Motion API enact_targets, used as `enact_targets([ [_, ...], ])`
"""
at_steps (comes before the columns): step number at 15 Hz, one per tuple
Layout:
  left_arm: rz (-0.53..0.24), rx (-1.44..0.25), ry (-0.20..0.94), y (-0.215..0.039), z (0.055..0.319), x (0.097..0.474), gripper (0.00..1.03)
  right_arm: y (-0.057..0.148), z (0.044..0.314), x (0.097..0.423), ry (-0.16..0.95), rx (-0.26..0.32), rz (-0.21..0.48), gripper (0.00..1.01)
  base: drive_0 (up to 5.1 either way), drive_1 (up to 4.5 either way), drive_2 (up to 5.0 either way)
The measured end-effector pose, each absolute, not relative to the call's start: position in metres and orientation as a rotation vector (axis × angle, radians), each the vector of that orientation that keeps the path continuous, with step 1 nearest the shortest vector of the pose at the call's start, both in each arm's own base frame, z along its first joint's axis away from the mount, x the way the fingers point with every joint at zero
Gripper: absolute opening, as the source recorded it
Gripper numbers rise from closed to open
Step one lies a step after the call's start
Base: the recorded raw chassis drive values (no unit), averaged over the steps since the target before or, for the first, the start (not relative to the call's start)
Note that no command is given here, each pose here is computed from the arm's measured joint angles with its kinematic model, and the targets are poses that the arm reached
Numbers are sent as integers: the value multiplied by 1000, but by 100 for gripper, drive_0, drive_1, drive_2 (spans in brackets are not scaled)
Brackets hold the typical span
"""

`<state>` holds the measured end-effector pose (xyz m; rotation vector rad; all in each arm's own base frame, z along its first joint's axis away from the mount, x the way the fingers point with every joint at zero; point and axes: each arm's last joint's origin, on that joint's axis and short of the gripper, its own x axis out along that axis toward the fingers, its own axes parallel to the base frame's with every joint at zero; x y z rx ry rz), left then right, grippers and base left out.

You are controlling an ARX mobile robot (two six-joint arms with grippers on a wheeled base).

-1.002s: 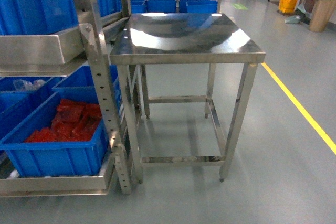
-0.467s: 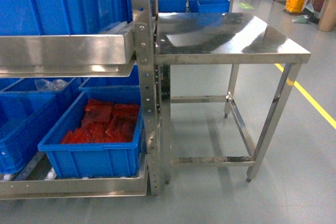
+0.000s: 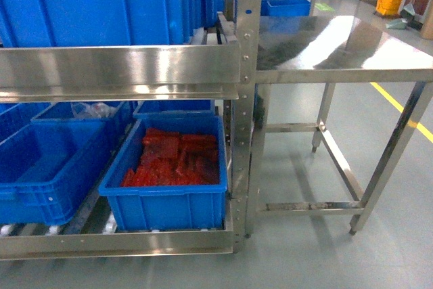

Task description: Sort blue parts and orange caps into right shelf containers

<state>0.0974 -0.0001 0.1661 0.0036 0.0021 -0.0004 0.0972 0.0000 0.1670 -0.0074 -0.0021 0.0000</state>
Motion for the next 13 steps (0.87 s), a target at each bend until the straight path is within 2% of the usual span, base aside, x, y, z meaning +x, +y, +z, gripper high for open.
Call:
enact_targets([
  [13,0,4,2,0,166,97,42,0,167,97,-3,-7,0,43,-507,230,230],
])
